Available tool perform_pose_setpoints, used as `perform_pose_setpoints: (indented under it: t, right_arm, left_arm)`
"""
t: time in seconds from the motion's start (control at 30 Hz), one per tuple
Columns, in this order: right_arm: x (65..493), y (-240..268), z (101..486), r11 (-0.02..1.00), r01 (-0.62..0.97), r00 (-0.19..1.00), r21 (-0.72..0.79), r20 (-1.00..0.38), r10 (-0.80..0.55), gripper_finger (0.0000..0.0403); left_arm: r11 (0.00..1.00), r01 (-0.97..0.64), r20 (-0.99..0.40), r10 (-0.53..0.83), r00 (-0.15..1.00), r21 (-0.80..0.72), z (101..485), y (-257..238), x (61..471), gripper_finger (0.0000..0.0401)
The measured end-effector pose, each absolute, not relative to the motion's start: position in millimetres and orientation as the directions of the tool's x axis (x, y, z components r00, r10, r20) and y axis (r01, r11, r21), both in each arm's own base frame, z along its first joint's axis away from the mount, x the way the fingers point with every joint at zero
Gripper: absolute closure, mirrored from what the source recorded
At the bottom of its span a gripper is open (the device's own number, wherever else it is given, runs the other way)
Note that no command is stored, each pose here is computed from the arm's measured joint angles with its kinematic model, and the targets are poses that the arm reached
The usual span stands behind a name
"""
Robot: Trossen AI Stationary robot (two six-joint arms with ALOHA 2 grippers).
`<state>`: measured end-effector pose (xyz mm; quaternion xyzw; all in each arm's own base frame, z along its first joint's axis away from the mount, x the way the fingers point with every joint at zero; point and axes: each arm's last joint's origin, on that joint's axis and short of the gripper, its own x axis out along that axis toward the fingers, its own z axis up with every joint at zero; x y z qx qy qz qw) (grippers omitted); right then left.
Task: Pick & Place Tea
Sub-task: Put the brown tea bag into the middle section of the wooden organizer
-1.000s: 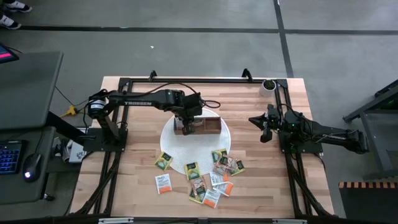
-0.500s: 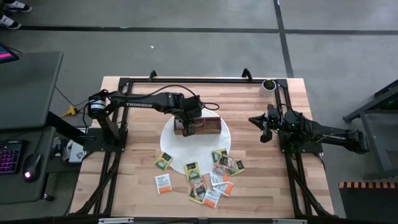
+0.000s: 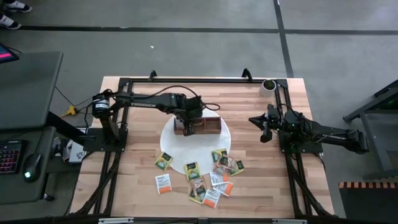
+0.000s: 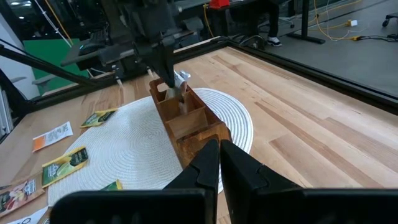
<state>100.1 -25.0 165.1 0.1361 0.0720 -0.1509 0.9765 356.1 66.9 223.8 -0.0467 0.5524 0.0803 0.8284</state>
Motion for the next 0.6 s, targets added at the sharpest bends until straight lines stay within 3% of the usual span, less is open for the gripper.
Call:
perform_pose_setpoints:
  t: [0.27, 0.6]
  right_arm:
    - [100.1, -25.0, 165.1, 0.917, 0.314, 0.944, 0.244, -0.182, -0.275, 0.0391]
    - [100.1, -24.9, 165.1, 0.918, 0.314, 0.944, 0.244, -0.182, -0.275, 0.0391]
  left_arm:
    - [0.986, -0.165, -0.923, 0.078, 0.377, 0.016, 224.1, 66.2, 355.9, 0.0382]
    - [0.982, -0.186, -0.926, 0.086, 0.368, 0.018, 223.7, 66.4, 355.2, 0.0292]
